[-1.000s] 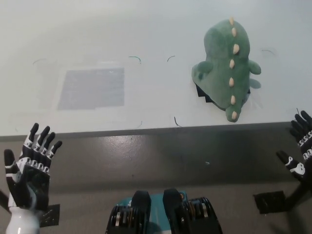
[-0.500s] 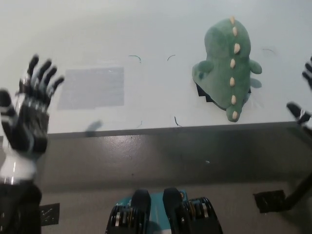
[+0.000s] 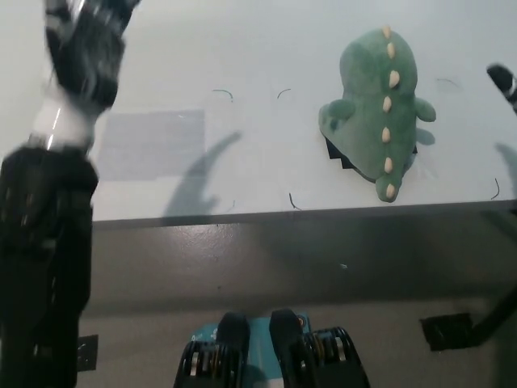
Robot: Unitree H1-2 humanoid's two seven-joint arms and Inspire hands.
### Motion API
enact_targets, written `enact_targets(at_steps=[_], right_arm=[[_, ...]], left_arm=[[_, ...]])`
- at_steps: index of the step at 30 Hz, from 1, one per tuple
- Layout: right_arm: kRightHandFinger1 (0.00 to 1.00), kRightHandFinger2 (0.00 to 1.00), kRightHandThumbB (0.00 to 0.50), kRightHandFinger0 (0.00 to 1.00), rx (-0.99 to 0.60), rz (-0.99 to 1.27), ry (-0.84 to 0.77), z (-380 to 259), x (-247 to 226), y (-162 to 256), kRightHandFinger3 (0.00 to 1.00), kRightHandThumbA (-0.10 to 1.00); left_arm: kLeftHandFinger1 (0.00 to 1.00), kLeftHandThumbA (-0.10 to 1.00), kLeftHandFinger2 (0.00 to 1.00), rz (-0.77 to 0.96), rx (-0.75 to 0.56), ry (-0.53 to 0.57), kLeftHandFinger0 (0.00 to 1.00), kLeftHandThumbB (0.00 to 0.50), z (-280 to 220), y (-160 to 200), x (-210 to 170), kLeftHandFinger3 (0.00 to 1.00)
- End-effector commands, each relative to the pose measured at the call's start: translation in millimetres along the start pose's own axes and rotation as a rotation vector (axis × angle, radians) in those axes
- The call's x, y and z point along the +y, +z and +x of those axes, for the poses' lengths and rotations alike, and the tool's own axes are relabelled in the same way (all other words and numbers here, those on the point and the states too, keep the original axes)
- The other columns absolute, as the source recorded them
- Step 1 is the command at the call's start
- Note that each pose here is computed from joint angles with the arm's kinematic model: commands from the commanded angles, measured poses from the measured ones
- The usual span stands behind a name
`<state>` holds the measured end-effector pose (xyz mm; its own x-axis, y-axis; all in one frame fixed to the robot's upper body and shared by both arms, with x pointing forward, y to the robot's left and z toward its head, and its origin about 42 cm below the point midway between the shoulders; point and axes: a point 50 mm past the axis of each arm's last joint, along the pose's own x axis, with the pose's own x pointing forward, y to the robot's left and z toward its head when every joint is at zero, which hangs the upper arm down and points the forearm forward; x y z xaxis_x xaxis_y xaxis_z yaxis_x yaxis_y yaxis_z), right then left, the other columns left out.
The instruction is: Use both hands to pick up a dinasour on the right side and move it to the left side
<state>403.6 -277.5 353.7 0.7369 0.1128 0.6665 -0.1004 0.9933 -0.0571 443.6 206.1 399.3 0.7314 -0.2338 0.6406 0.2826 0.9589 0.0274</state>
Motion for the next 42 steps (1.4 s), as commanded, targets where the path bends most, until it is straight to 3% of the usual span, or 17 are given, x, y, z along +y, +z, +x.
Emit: enact_targets(at_steps=[1,2,10,14,17,19,26,28,32,36,42], right_arm=[[1.00,1.00,0.262,1.00,-0.029,-0.053,-0.029,41,-3,21,1.00,1.00],[1.00,1.00,0.243,1.00,-0.027,-0.061,-0.033,49,-4,22,1.00,1.00],[1.00,1.00,0.237,1.00,0.013,-0.087,-0.014,94,-7,17,1.00,1.00],[1.00,1.00,0.245,1.00,0.056,-0.108,-0.011,110,-9,10,1.00,1.00],[1.00,1.00,0.255,1.00,0.075,-0.103,-0.019,124,-5,-1,1.00,1.00],[1.00,1.00,0.236,1.00,0.075,-0.116,-0.018,133,-4,-6,1.00,1.00],[1.00,1.00,0.239,1.00,0.152,-0.153,-0.015,153,2,-33,1.00,1.00],[1.00,1.00,0.207,1.00,0.187,-0.188,-0.034,154,1,-45,1.00,1.00],[1.00,1.00,0.190,1.00,0.227,-0.150,-0.039,156,2,-64,1.00,1.00],[1.00,1.00,0.173,1.00,0.300,-0.121,-0.043,152,1,-84,1.00,1.00],[1.00,1.00,0.189,1.00,0.391,-0.156,-0.056,146,-1,-109,1.00,1.00]], left_arm=[[1.00,1.00,1.00,0.024,-0.027,-0.071,1.00,0.442,45,15,-15,1.00],[1.00,1.00,1.00,0.024,-0.023,-0.080,1.00,0.434,55,14,-18,1.00],[1.00,1.00,1.00,-0.003,0.059,-0.075,1.00,0.445,109,-2,-37,1.00],[1.00,1.00,1.00,-0.023,0.112,-0.070,1.00,0.426,126,-16,-46,1.00],[1.00,1.00,1.00,-0.007,0.162,-0.058,1.00,0.441,136,-25,-53,1.00],[1.00,1.00,1.00,-0.010,0.191,-0.047,1.00,0.472,143,-30,-57,1.00],[1.00,1.00,1.00,0.012,0.292,-0.012,1.00,0.411,156,-52,-69,1.00],[1.00,1.00,1.00,0.020,0.322,-0.014,1.00,0.397,158,-60,-73,1.00],[1.00,1.00,1.00,0.021,0.370,-0.014,1.00,0.394,156,-73,-77,1.00],[1.00,1.00,1.00,0.044,0.481,-0.029,1.00,0.497,139,-102,-74,1.00],[1.00,1.00,1.00,0.089,0.606,-0.044,1.00,0.500,117,-131,-78,1.00]])
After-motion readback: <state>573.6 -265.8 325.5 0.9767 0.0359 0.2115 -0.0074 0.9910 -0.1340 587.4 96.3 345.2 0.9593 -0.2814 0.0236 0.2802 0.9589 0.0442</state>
